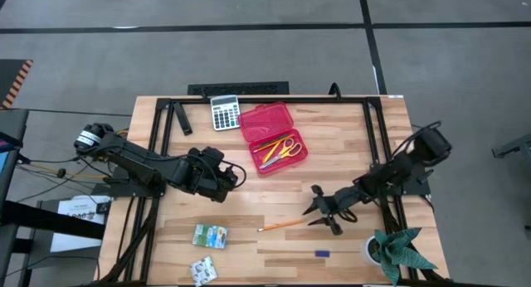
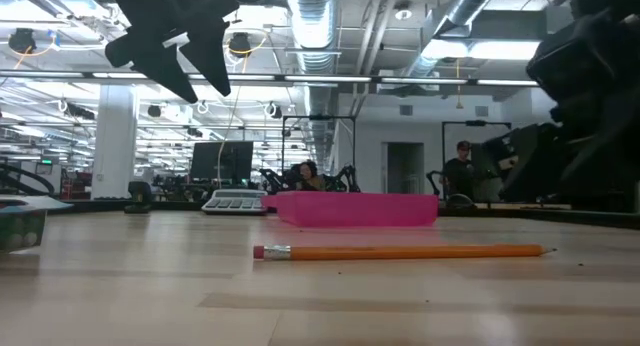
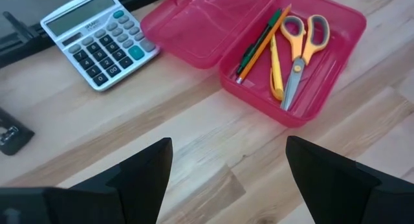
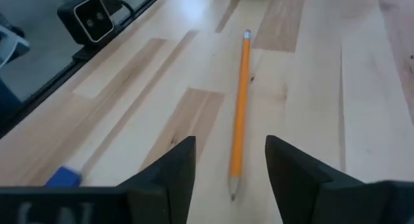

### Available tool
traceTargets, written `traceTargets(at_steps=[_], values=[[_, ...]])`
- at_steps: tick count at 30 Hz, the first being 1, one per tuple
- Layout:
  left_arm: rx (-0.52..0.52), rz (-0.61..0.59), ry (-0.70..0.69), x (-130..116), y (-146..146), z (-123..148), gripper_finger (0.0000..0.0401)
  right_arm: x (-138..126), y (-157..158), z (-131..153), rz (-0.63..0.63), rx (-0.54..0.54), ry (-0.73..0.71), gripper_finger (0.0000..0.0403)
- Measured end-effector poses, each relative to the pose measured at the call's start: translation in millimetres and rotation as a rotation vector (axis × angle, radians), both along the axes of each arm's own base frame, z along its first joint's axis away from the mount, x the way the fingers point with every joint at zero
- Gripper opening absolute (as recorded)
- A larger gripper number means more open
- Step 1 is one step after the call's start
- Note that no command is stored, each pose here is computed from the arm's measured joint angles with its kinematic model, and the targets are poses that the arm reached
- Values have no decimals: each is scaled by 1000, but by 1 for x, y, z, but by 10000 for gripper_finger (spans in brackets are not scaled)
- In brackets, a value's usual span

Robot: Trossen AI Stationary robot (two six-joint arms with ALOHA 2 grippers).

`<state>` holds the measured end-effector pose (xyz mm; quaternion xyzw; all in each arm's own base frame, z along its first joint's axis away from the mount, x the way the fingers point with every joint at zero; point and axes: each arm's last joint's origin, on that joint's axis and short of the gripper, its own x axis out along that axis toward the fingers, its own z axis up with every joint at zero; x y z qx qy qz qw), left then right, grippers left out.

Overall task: Pack school essentials
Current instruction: Put the orange pencil into the red supply box

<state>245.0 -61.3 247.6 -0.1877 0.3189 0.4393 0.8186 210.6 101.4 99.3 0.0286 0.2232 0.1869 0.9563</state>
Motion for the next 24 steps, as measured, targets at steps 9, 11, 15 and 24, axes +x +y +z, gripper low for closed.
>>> traceTargets(at_steps=[9, 11, 15, 24], values=[[13, 15, -11, 0, 1, 0, 297, 20, 15, -33, 32, -77, 7, 175], [14, 14, -9, -1, 1, 0, 297, 23, 17, -40, 9, -75, 3, 175], [14, 14, -8, -1, 0, 0, 297, 22, 15, -56, -91, -64, 13, 167], [25, 14, 17, -3, 1, 0, 297, 14, 14, -76, -183, -41, -103, 52]])
